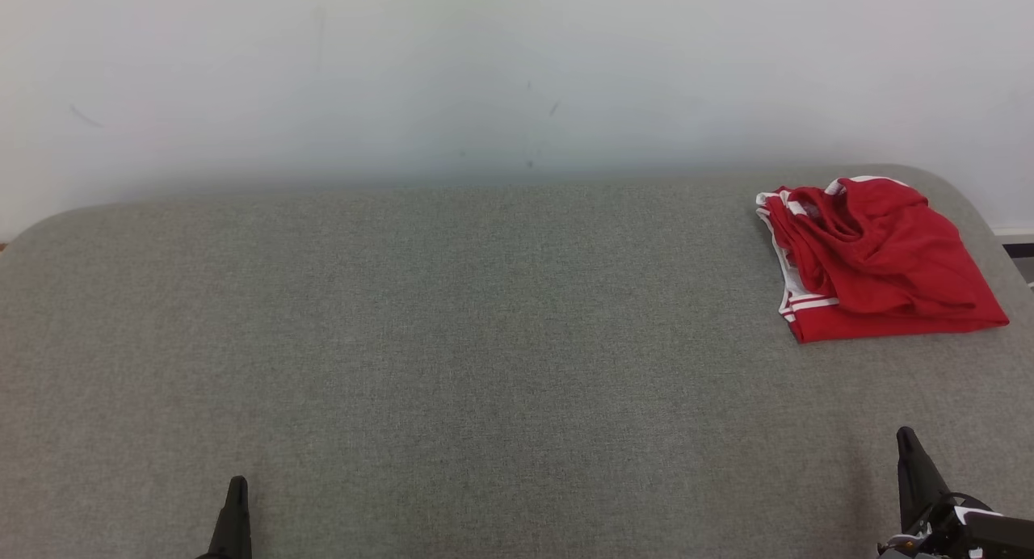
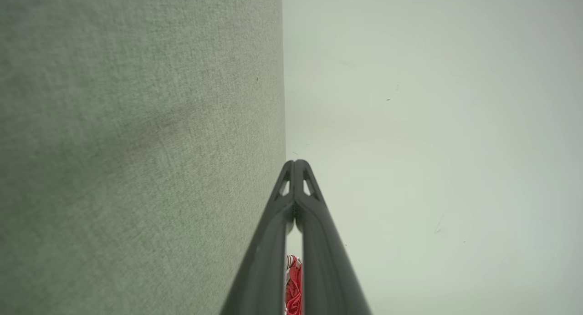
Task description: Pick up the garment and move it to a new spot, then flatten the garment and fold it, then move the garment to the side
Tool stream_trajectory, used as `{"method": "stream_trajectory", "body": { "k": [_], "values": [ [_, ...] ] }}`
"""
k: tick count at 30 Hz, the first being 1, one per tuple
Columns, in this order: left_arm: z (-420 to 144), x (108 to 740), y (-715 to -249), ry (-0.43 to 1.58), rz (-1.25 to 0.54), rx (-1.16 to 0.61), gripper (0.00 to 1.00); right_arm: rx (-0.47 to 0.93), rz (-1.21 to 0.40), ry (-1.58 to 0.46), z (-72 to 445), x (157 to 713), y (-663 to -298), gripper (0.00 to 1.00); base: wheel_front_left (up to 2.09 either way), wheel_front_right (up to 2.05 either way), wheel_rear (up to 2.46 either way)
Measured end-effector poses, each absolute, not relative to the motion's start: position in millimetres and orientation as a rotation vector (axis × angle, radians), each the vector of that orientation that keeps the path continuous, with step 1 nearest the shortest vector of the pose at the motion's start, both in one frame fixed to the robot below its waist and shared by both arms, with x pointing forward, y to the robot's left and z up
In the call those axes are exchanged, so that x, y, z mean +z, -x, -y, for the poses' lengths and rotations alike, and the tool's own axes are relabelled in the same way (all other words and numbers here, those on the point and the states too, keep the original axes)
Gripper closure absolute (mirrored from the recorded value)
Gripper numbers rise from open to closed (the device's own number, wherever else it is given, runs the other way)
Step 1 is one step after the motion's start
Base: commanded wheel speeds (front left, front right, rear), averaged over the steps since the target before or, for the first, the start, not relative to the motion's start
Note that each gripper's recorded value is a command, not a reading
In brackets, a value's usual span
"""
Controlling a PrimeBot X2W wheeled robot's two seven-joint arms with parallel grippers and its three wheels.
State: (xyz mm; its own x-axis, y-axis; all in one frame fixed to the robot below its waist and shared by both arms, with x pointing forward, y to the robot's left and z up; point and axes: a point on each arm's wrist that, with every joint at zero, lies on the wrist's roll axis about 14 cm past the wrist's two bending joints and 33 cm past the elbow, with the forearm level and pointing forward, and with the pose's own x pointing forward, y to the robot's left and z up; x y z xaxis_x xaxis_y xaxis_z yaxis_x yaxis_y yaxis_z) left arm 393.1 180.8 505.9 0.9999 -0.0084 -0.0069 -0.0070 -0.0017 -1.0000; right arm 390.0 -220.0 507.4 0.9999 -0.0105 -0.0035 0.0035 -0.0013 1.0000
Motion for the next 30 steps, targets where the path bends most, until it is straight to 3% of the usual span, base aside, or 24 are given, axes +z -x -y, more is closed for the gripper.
{"method": "stream_trajectory", "body": {
  "k": [30],
  "values": [
    [-180.6,506.0,-393.2,1.572,-0.012,-0.002,1.0,-0.01,0.004,-1.574,219.7,507.3,-390.0,1.0,0.0,0.0,0.0]
  ]
}}
